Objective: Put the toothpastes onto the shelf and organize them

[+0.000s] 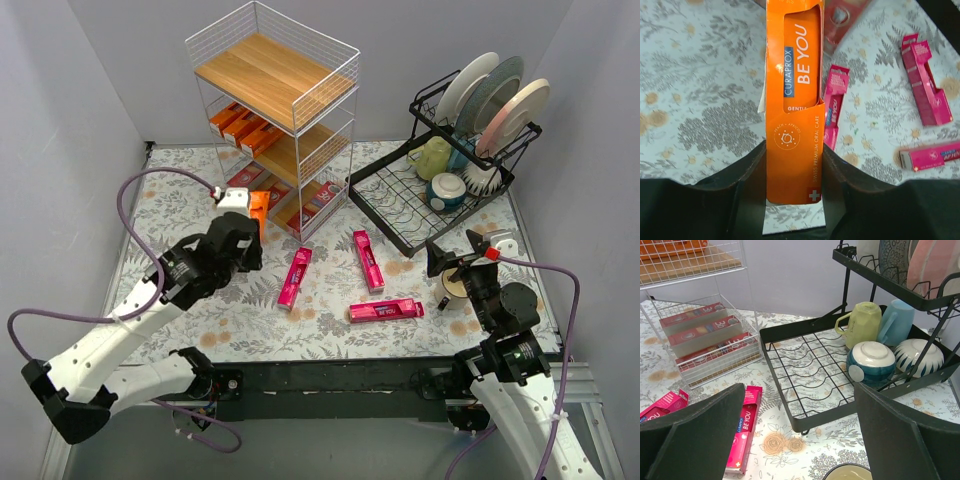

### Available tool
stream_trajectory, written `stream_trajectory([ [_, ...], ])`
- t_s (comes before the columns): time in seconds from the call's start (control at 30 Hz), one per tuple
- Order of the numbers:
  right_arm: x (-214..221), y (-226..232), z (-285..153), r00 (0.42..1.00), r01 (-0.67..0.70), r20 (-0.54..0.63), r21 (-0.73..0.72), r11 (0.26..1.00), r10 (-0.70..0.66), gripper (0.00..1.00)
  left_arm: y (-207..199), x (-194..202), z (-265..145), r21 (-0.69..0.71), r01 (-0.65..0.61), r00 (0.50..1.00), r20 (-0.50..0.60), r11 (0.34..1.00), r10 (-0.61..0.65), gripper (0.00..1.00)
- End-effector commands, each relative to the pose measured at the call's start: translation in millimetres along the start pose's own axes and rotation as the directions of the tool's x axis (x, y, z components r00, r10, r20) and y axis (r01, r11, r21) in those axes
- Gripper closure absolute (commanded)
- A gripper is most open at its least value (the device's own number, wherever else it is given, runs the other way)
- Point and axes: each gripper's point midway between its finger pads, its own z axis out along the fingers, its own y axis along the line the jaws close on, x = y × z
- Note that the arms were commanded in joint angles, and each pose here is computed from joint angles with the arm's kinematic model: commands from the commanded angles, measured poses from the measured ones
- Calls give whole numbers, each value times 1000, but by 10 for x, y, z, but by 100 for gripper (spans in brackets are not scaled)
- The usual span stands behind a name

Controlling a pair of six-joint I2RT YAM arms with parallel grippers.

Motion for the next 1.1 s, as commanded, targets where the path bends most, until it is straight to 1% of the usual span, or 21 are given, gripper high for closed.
stream_trajectory([
  [0.0, -234, 9, 14, 997, 4, 72, -3, 1000, -4, 1, -61, -473, 27, 68, -40, 994, 108, 997, 32, 66],
  [0.03, -234, 14, 15, 998, 2, 71, -6, 1000, -1, 1, -46, -550, 67, 66, -37, 992, 120, 997, 29, 66],
  [0.07, -219, 32, 18, 998, 1, 66, -15, 1000, 0, 1, -112, -647, 81, 104, -61, 989, 143, 993, 46, 66],
  [0.1, -204, 40, 16, 998, 0, 63, -20, 1000, 1, 1, -134, -696, 155, 104, -72, 988, 143, 992, 56, 66],
  [0.13, -211, 48, 14, 998, 0, 66, -24, 1000, 2, 1, -76, -863, 152, 95, -64, 983, 176, 993, 47, 67],
  [0.17, -207, 48, 14, 998, -1, 64, -25, 1000, 3, 2, -136, -979, 162, 135, -70, 978, 202, 988, 42, 67],
  [0.2, -203, 52, 10, 998, -3, 64, -26, 1000, 5, 1, -123, -1074, 173, 142, -90, 974, 220, 986, 57, 67],
  [0.27, -210, 59, 5, 998, -7, 67, -30, 1000, 9, 1, -97, -1322, 210, 167, -83, 966, 256, 983, 38, 67],
  [0.3, -214, 60, 4, 997, -11, 71, -30, 999, 13, 1, -154, -1385, 213, 206, -105, 963, 264, 973, 48, 67],
  [0.33, -215, 60, 2, 997, -11, 74, -30, 999, 13, 1, -135, -1423, 313, 204, -106, 965, 256, 973, 52, 67],
  [0.37, -215, 53, 4, 997, -9, 75, -27, 1000, 11, 1, -165, -1551, 308, 216, -114, 959, 280, 970, 50, 67],
  [0.5, -230, 41, 1, 997, -11, 73, -19, 1000, 13, 2, -228, -1687, 522, 230, -139, 959, 275, 963, 72, 65],
  [0.57, -200, 70, 8, 997, -20, 71, -34, 999, 22, 1, -311, -1726, 624, 262, -166, 954, 286, 951, 88, 64],
  [0.7, -211, 61, 11, 997, -17, 70, -29, 999, 19, 1, -386, -1841, 753, 279, -205, 946, 302, 938, 117, 64],
  [0.8, -211, 58, -2, 997, -26, 74, -27, 999, 28, 1, -435, -1893, 861, 284, -239, 939, 310, 928, 147, 63],
  [0.9, -216, 76, 3, 996, -28, 89, -37, 999, 31, 1, -462, -2003, 899, 276, -265, 924, 346, 924, 161, 60],
  [1.07, -229, 52, -13, 997, -27, 77, -24, 999, 29, 1, -448, -1988, 1088, 258, -298, 919, 337, 919, 203, 58],
])
